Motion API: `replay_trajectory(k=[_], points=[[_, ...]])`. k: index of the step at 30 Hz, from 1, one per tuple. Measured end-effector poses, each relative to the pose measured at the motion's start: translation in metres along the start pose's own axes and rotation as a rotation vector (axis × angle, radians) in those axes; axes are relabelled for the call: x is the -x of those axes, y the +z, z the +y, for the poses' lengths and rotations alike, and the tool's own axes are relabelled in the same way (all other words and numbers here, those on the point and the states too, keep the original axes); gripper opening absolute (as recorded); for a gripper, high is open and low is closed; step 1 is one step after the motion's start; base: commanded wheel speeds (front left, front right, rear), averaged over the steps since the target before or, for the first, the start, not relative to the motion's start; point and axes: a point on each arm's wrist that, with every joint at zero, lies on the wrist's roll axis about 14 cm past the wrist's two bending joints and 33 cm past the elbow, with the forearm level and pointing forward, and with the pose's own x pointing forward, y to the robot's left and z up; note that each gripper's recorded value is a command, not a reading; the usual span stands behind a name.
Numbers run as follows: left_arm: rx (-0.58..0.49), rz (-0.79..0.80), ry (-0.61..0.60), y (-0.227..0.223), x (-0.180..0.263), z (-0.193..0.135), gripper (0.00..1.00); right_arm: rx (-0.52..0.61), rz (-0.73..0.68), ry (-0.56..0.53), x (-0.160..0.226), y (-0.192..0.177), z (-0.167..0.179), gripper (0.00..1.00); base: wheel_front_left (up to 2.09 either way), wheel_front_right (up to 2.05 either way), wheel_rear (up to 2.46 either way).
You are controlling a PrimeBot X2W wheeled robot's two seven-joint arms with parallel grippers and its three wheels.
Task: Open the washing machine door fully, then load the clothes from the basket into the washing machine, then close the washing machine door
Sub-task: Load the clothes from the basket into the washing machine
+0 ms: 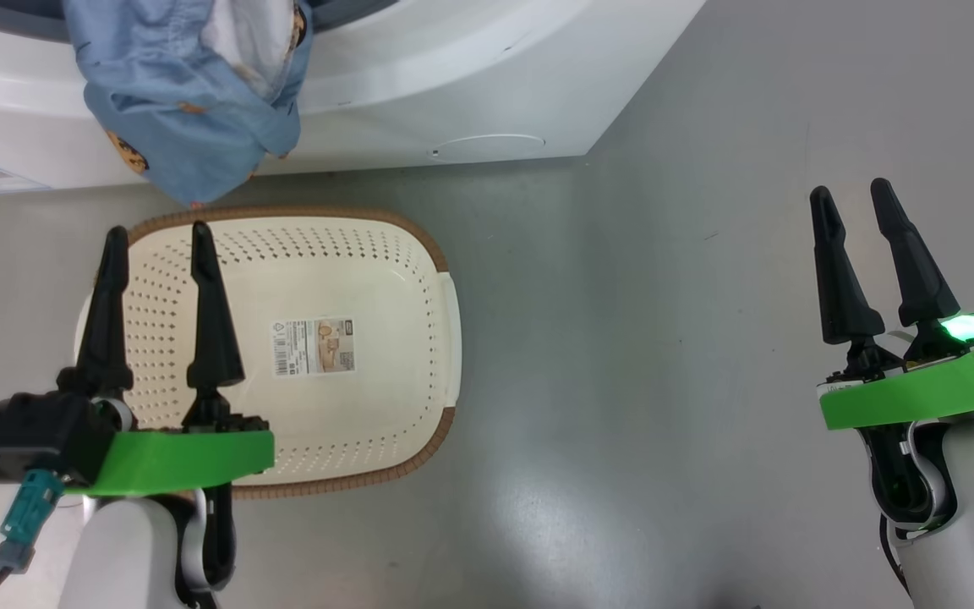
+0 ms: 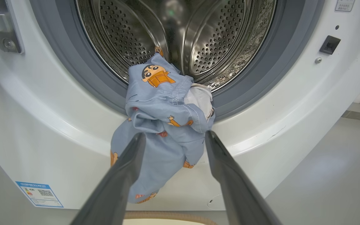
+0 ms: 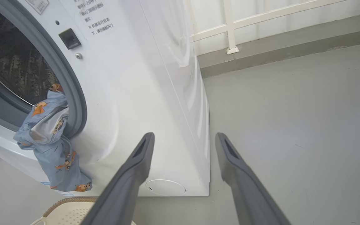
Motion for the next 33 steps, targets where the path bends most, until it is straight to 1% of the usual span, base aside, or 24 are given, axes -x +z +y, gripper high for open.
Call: replay_trajectory(k=[13, 18, 24, 29, 33], points=[[0.004, 0.041, 0.007, -0.013, 0.001, 0.002, 1.0, 0.007, -0.003, -0.006, 0.002, 0.002, -0.002, 1.0, 0.0, 0.0, 0.0], [0.027, 0.107, 0.035, -0.035, 0.0, 0.014, 1.0, 0.006, 0.002, -0.009, 0.002, 0.0, -0.003, 1.0, 0.0, 0.0, 0.0], [0.02, 0.164, 0.032, -0.056, -0.02, 0.023, 1.0, 0.004, 0.008, -0.017, 0.004, -0.002, -0.004, 1.0, 0.0, 0.0, 0.0], [0.017, 0.263, 0.048, -0.085, -0.029, 0.032, 1.0, 0.01, 0.008, -0.03, 0.006, -0.001, -0.009, 1.0, 0.0, 0.0, 0.0], [0.022, 0.313, 0.043, -0.099, -0.041, 0.035, 1.0, 0.012, 0.015, -0.042, 0.008, -0.002, -0.013, 1.0, 0.0, 0.0, 0.0]])
